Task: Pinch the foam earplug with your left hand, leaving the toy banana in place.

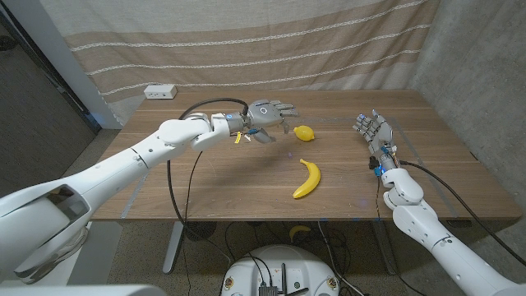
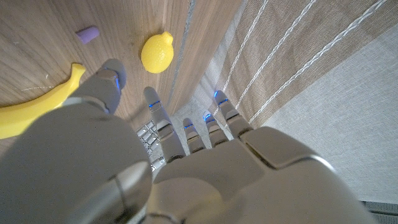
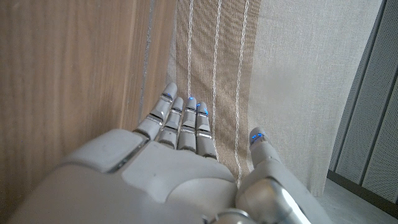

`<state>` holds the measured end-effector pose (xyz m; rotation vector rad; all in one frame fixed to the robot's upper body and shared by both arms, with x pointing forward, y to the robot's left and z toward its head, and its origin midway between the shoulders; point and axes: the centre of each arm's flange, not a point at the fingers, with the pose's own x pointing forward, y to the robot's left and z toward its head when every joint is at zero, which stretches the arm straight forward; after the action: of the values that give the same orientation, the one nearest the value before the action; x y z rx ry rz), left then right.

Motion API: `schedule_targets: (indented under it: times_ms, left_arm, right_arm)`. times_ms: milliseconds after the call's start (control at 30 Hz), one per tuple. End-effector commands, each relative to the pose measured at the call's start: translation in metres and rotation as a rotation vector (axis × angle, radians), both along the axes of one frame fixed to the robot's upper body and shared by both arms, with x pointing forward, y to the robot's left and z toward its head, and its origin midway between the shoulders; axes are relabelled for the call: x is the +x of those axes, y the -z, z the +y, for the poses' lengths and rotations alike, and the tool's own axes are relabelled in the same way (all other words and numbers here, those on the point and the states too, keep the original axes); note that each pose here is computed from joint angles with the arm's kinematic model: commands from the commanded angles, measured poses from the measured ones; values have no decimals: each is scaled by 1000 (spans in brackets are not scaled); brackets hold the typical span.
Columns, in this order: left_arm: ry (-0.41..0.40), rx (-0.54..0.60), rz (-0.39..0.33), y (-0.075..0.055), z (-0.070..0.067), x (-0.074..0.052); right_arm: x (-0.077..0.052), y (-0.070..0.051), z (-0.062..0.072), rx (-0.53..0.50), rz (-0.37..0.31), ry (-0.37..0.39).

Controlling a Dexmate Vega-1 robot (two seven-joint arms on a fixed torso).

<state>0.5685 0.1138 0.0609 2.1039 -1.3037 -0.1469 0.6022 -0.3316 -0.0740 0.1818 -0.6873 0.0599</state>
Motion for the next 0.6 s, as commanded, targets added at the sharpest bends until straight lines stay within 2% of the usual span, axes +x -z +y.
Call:
schedule_targets:
  times_ms: [33,433,600]
  left_arm:
    - [6,18,16,7,-1,5]
    - [1,37,-6,15,-2,11]
    - [-4,37,9,19,-1,16]
  right_arm:
    - [-1,2,-1,5,-1,2]
    - [0,3,-1,2,4,1]
    - [1,3,-1,5,7,-1]
